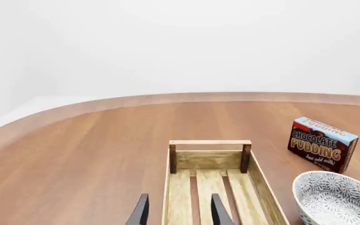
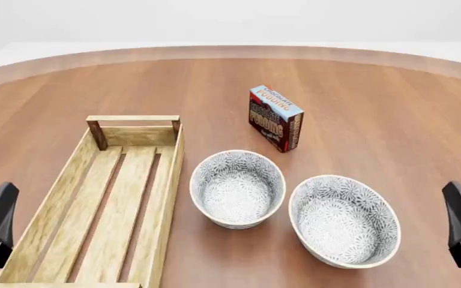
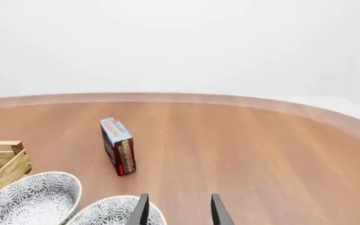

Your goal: Stack the left bowl on the right bowl and place them in the tray.

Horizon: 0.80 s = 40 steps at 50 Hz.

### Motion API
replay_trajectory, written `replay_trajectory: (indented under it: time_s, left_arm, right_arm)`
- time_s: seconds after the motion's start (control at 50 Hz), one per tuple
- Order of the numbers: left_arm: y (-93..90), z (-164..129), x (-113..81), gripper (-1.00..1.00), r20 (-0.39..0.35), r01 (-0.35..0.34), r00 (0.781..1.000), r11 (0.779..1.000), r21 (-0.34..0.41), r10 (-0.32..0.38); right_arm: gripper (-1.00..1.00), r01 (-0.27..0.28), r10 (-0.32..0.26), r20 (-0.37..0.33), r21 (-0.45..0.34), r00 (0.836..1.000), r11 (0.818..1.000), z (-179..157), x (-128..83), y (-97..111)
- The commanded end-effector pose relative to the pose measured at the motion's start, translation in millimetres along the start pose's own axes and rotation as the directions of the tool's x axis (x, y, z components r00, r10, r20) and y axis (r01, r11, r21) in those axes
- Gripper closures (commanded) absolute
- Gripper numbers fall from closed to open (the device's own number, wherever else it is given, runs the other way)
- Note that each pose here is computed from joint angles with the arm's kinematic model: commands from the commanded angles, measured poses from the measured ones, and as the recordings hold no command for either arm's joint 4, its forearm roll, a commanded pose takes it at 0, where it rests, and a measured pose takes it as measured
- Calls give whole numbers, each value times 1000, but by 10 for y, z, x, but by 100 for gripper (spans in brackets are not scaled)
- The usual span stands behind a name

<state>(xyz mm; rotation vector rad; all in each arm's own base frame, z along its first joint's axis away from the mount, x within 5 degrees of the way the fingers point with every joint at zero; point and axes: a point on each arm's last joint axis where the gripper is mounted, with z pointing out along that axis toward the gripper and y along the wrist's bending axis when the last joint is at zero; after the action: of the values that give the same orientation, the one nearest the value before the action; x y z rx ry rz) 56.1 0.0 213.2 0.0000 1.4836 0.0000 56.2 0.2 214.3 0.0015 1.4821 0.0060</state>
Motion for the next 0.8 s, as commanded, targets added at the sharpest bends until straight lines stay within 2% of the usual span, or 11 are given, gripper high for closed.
replay_trajectory:
  time_s: [0.02, 0.18, 0.3, 0.4, 0.42, 0.5, 0.58, 0.66, 0.72, 0.76, 0.8]
  left_arm:
    - [0, 0, 0, -100, 0, 0, 1000, 1000, 0, 0]
    - [0, 0, 0, -100, 0, 0, 1000, 1000, 0, 0]
    - [0, 0, 0, -100, 0, 0, 1000, 1000, 0, 0]
    - [0, 0, 0, -100, 0, 0, 1000, 1000, 0, 0]
    - [0, 0, 0, -100, 0, 0, 1000, 1000, 0, 0]
    - [0, 0, 0, -100, 0, 0, 1000, 1000, 0, 0]
    - [0, 0, 0, -100, 0, 0, 1000, 1000, 0, 0]
    - [0, 0, 0, -100, 0, 0, 1000, 1000, 0, 0]
    - [0, 0, 0, -100, 0, 0, 1000, 1000, 0, 0]
    - [0, 0, 0, -100, 0, 0, 1000, 1000, 0, 0]
    - [0, 0, 0, -100, 0, 0, 1000, 1000, 0, 0]
  right_arm:
    - [-100, -13, 15, 28, -51, 1000, 999, -7, -82, 28]
    - [-100, -20, 21, 24, -26, 999, 999, -14, -127, 14]
    - [-100, -71, 68, -66, -42, 995, 997, 132, -231, 32]
    - [-100, -7, 0, -79, -89, 997, 996, 228, -495, 69]
    - [-100, 39, -48, -86, -101, 995, 994, 280, -596, 80]
    - [-100, 67, -90, -126, -178, 988, 982, 509, -876, 173]
    - [-100, 60, -117, -207, -263, 971, 963, 802, -983, 329]
    - [-100, 98, -199, -265, -351, 944, 931, 1100, -1157, 523]
    - [-100, 114, -257, -310, -412, 915, 904, 1290, -1188, 680]
    - [-100, 129, -275, -316, -413, 908, 902, 1345, -1194, 687]
    - [-100, 163, -327, -340, -432, 882, 887, 1518, -1184, 745]
